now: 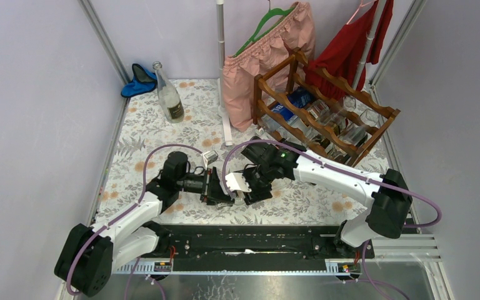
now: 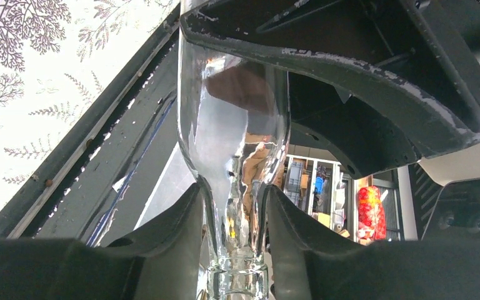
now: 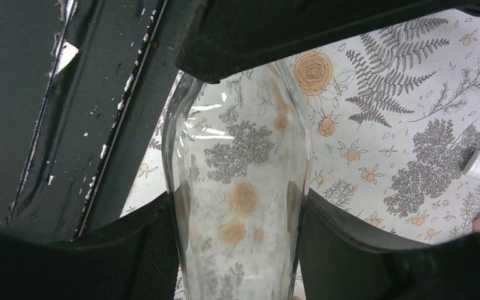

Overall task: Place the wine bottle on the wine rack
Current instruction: Pick up the wine bottle from the center of the board.

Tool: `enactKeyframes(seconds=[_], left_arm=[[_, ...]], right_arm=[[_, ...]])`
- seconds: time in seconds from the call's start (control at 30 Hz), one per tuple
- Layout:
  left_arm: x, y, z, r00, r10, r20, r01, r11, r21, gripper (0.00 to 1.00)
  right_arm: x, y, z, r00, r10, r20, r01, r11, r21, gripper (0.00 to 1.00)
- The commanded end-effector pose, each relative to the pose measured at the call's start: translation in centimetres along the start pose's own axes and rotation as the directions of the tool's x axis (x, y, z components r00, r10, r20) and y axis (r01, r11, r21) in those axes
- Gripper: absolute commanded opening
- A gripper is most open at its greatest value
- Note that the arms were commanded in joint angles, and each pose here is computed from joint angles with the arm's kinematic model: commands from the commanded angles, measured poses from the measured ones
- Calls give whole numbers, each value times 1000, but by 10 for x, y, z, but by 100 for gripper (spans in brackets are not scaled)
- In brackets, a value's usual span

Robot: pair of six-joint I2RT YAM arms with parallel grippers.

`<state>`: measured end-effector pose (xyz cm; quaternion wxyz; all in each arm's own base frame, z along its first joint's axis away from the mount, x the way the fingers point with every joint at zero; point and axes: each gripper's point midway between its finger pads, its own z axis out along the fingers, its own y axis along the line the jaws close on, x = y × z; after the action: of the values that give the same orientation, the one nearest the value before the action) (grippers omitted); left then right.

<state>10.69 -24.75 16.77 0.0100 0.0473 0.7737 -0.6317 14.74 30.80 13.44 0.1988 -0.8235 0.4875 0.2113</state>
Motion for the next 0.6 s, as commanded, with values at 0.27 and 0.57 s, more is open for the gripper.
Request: enactKeyframes(seconds=[0.27,0.57], left_arm=[[2,-15,-1,996,85,-16,-85,996,39,0],[0,-20,-1,996,93,10,-93,993,71,0]], right_arm=[[-25,-22,-10,999,6,43,-9,997,71,14],[-21,-21,-9,999,45,27,-47,996,73,71]])
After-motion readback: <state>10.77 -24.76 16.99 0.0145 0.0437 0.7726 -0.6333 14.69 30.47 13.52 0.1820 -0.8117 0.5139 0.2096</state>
